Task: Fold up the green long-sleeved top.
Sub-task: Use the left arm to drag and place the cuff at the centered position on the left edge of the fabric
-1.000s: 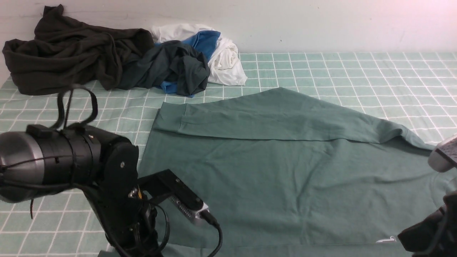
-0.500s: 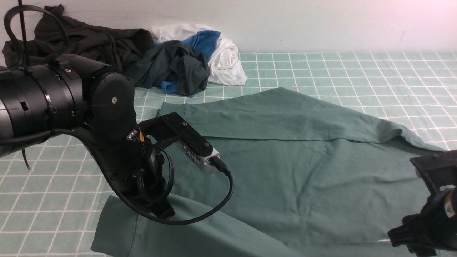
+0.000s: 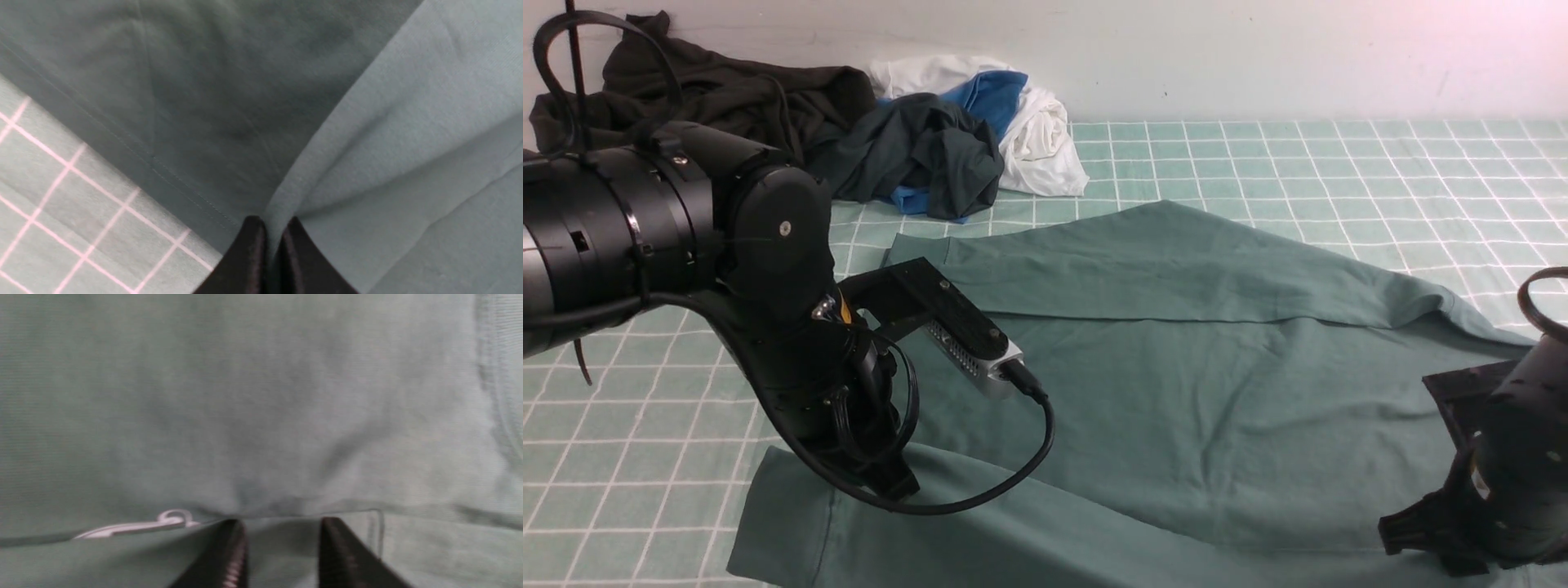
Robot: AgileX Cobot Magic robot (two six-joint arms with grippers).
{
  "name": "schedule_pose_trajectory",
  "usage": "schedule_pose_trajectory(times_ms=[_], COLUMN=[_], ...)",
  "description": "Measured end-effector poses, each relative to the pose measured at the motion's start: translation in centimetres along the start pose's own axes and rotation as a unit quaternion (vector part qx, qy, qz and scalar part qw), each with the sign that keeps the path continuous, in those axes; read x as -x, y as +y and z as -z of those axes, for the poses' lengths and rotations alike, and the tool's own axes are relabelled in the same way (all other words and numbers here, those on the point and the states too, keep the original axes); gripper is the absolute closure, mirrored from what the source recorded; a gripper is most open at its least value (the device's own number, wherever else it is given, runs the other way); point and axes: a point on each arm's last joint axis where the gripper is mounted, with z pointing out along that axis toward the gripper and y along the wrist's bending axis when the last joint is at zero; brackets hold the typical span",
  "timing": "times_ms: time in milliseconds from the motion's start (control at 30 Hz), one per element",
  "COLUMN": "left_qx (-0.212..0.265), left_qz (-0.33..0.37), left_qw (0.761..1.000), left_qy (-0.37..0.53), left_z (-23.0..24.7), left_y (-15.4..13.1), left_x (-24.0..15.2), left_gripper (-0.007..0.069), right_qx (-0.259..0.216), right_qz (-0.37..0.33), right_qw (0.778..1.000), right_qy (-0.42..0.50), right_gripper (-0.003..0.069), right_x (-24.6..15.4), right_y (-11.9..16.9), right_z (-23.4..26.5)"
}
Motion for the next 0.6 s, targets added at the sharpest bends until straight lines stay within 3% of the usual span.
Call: schedule_pose_trajectory(times_ms=[100,167,400,600], left_qx=[0.007,0.013,0.031,0.058], left_qz=[-0.001,-0.002,-0.007,-0.023], left_qw=[1.0,0.999,0.998,0.998], left_qy=[-0.013,-0.029,-0.054,-0.025], left_z=[0.9,1.8,2.7,-0.2], left_y=[0.2,0.5,1.7,3.9], left_x=[0.6,1.2,4.2,7.8], left_gripper=[0.0615,0.0615,0.0615,0.0615], right_qx=[0.011,0.006,-0.008,-0.008], right_qz=[-0.003,0.006,0.006,-0.005], right_qw=[1.0,1.0,0.999,0.996], right_qy=[-0.008,-0.009,-0.043,-0.093], right_gripper=[0.0615,0.0656,0.0671,0.0671], right_x=[-0.1,-0.4,-1.4,-2.5], right_y=[0.1,-0.3,-2.1,-3.7], right_z=[0.4,0.6,3.9,7.3])
